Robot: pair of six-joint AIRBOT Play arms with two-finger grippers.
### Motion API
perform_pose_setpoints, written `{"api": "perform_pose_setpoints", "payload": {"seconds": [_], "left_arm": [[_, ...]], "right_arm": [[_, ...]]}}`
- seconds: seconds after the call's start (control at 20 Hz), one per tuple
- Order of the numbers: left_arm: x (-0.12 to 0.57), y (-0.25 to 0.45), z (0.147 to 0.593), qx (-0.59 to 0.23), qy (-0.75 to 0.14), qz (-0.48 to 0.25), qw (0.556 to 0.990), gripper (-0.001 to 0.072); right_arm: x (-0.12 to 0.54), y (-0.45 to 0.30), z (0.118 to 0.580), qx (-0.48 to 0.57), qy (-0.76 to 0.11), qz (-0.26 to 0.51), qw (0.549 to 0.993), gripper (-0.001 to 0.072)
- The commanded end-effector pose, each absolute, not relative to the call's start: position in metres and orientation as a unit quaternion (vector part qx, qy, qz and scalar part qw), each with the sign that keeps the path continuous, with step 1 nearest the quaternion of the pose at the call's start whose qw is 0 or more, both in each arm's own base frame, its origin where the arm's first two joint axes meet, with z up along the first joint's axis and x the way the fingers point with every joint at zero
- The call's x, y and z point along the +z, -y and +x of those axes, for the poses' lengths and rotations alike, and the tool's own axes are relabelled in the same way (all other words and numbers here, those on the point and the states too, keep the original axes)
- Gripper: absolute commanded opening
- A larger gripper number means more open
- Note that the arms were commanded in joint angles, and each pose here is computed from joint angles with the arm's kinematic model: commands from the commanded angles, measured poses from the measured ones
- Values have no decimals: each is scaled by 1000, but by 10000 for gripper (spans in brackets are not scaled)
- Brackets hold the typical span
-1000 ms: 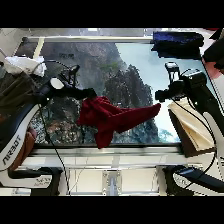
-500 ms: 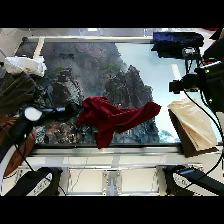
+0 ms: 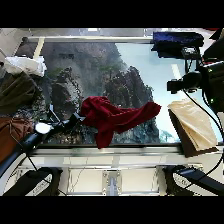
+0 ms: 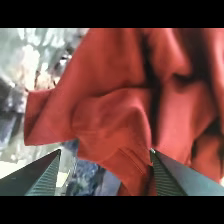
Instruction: Fold the shirts.
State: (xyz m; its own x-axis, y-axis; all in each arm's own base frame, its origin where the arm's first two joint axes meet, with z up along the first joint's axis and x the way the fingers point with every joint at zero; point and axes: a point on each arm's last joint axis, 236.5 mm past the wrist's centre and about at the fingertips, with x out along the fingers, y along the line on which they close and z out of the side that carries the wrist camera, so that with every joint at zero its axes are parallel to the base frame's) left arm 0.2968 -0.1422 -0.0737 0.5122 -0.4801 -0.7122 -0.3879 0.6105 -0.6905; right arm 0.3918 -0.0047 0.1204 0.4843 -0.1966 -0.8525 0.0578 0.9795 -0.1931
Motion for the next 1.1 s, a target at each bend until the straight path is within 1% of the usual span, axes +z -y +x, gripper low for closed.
{"api": "perform_pose_setpoints", "payload": {"seconds": [0.0, 0.1, 0.2, 0.25, 0.35, 0.4, 0.45, 0.5, 0.6, 0.7, 0.8, 0.85, 0.95, 1.0, 1.05], "left_arm": [[-80, 149, 301, -25, -485, -450, 749, 600], [-81, 150, 303, -23, -481, -450, 752, 597], [-83, 150, 307, -20, -480, -449, 753, 504], [-84, 151, 309, -19, -482, -448, 753, 485], [-86, 152, 314, -19, -485, -445, 753, 475], [-85, 153, 318, -20, -484, -444, 753, 341], [-81, 153, 322, -22, -481, -445, 755, 45], [-76, 154, 326, -30, -475, -441, 761, 13], [-67, 155, 333, -43, -464, -429, 774, 13], [-58, 153, 337, -47, -455, -432, 777, 13], [-49, 148, 340, -50, -443, -431, 785, 12], [-44, 147, 341, -52, -436, -433, 787, 12], [-36, 145, 341, -58, -428, -429, 793, 12], [-35, 144, 341, -62, -427, -418, 800, 12], [-33, 144, 340, -65, -426, -411, 803, 12]], "right_arm": [[120, 0, 391, -67, -503, -61, 859, 462], [120, -1, 391, -66, -504, -60, 859, 461], [119, -2, 391, -65, -504, -58, 859, 460], [119, -3, 391, -63, -504, -56, 859, 459], [119, -5, 391, -60, -505, -53, 859, 451], [119, -5, 391, -60, -505, -52, 859, 451], [119, -5, 391, -60, -505, -53, 859, 451], [119, -4, 391, -61, -505, -54, 859, 451], [120, 1, 392, -68, -503, -65, 859, 452], [123, 15, 392, -88, -500, -90, 857, 452], [117, 28, 389, -106, -509, -108, 847, 452], [101, 25, 383, -98, -533, -89, 835, 452], [53, 1, 365, -39, -607, -10, 794, 453], [36, -10, 364, -14, -625, 34, 780, 465], [25, -19, 369, 1, -632, 71, 772, 511]]}}
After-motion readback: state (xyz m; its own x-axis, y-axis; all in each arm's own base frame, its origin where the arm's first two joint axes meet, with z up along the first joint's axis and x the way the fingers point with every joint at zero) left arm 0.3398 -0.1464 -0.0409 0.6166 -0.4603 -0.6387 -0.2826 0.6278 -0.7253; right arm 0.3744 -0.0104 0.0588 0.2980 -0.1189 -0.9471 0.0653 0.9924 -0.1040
